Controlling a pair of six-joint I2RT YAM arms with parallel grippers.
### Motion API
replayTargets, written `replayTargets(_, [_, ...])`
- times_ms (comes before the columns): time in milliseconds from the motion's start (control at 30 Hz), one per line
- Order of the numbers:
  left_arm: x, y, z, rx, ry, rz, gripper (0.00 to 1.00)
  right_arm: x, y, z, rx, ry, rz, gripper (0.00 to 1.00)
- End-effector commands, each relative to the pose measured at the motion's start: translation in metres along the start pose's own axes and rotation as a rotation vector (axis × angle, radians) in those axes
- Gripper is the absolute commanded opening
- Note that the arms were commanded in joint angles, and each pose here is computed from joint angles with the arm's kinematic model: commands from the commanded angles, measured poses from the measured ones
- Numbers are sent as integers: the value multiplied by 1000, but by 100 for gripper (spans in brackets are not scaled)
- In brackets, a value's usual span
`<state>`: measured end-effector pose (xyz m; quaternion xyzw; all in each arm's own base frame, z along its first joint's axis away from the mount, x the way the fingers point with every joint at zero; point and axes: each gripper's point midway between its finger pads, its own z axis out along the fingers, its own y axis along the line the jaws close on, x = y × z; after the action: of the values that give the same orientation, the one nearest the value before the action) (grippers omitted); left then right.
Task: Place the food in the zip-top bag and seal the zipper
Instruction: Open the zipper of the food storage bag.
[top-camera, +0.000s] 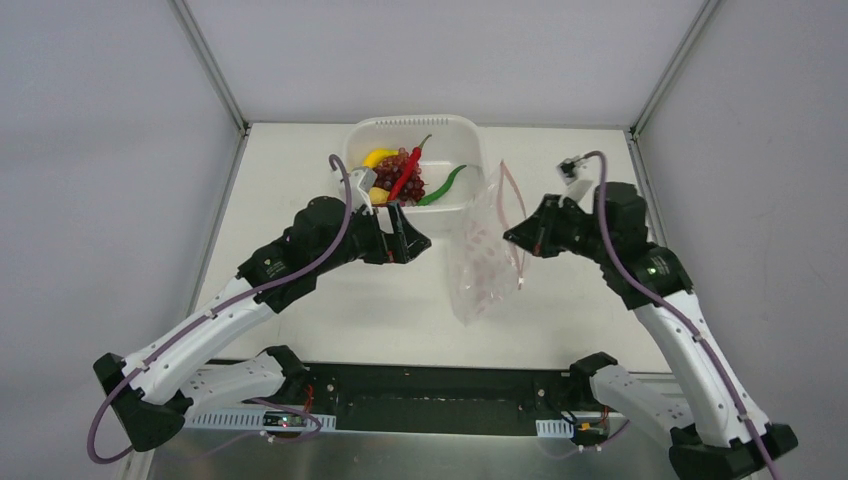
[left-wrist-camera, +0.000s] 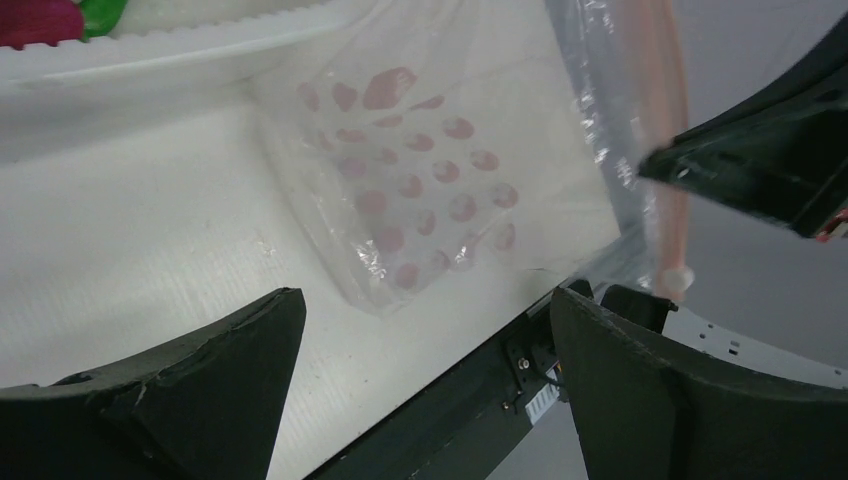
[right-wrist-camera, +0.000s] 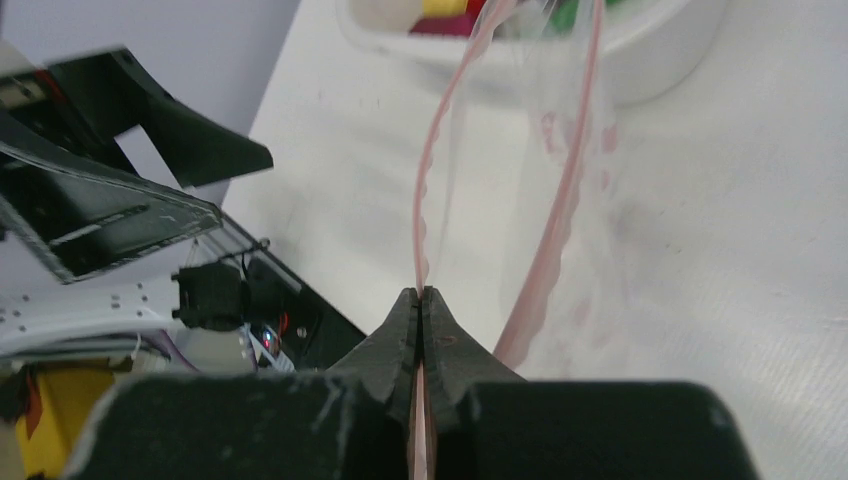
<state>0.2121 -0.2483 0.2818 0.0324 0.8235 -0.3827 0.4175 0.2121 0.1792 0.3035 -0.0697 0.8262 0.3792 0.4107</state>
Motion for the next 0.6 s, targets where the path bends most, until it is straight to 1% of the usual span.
replayTargets(0, [-12,-37,14,100,-36,-27,95,56,12,24,-34,201,-45,0])
replayTargets(33, [-8,-37,20,90,-27,-36,94,69,18,30,-44,240,-71,0])
replayTargets(100, [-5,-40,27,86,-19,-54,93,83,26,39,-65,277,-87,0])
replayTargets(200, [-3,-38,31,51,-33,-68,92,96,34,51,-98,282,-72,0])
replayTargets(333, [3,-27,35,-3,-31,-74,91,98,41,59,-133,266,-54,0])
replayTargets(467, [15,-27,40,-5,-9,-66,87,95,43,66,-136,239,-32,0])
replayTargets(567, [21,-26,46,-24,4,-55,86,96,46,68,-158,233,-30,0])
